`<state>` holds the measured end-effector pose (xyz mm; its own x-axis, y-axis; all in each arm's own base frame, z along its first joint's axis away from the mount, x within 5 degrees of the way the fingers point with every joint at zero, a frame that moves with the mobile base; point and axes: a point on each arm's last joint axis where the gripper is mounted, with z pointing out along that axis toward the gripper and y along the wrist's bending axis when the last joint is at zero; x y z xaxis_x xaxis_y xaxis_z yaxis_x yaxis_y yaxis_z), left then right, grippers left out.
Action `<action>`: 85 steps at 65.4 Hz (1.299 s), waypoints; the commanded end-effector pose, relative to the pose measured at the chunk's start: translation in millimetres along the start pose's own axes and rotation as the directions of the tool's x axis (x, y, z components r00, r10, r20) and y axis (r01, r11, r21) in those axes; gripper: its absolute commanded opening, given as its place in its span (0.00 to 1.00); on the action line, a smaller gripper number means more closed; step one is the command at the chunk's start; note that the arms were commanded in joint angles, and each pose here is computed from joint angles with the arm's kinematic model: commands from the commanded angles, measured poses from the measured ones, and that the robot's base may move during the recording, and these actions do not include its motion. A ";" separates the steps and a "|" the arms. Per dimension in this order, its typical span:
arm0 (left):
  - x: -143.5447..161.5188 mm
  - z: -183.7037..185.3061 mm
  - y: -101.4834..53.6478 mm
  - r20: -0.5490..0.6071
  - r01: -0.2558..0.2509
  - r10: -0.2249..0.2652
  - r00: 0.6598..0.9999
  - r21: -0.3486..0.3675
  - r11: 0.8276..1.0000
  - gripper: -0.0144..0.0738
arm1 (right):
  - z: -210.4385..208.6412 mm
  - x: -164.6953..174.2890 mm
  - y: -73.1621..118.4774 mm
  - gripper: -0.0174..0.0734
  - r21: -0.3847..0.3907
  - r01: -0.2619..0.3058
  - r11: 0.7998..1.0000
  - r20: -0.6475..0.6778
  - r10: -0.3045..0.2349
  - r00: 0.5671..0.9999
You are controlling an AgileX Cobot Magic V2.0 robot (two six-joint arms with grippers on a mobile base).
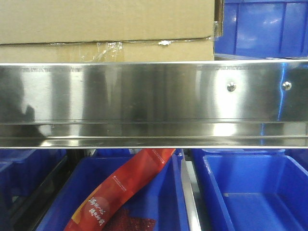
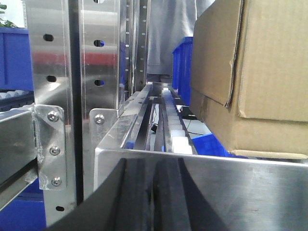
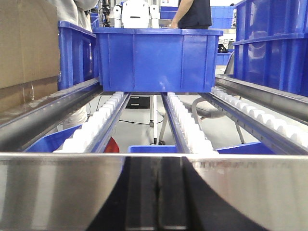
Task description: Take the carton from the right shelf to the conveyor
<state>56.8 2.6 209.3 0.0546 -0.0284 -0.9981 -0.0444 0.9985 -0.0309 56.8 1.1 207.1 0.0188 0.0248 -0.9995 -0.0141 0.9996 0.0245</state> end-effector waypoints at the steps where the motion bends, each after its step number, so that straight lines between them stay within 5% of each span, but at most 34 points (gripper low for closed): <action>1: -2.9 -0.5 0.0 0.023 0.003 -0.003 1.000 -0.001 1.000 0.19 | -0.3 -2.1 -0.1 0.11 0.001 0.015 1.000 0.024 -0.015 1.000; 27: -3.4 -0.5 0.0 0.029 0.003 -0.003 1.000 -0.001 1.000 0.19 | -0.3 -2.1 -0.1 0.11 0.001 0.015 1.000 0.024 -0.015 1.000; 54: -22.8 -3.1 -1.0 0.242 0.001 -0.004 0.970 0.010 1.000 0.19 | -0.6 -6.9 -0.6 0.11 0.007 0.014 1.000 0.076 -0.015 0.997; 62: -35.1 -5.0 -1.3 0.248 0.004 -0.007 0.969 0.010 1.000 0.19 | -1.6 -14.9 -1.8 0.11 0.009 -0.069 0.998 0.149 0.067 0.987; 69: -65.7 -11.1 -2.2 0.248 -0.016 0.015 0.969 0.004 1.000 0.23 | -8.6 -46.5 1.1 0.12 -0.017 -0.071 0.997 0.169 0.073 0.983; 74: -88.1 -11.6 -2.7 0.239 -0.061 0.062 0.969 -0.009 0.998 0.30 | -16.6 -69.5 3.8 0.20 -0.039 -0.065 0.997 0.161 0.071 0.984; 85: -136.4 -0.3 -3.2 0.188 -0.094 0.097 0.977 -0.024 0.995 0.50 | -17.1 -114.0 6.6 0.61 -0.058 -0.064 0.996 0.152 0.072 0.986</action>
<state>43.0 2.5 326.4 0.2639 0.0615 -0.9626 -0.0648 0.9968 0.0460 35.4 3.9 304.9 0.1809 0.0945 -0.9790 -0.0630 0.9944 0.0843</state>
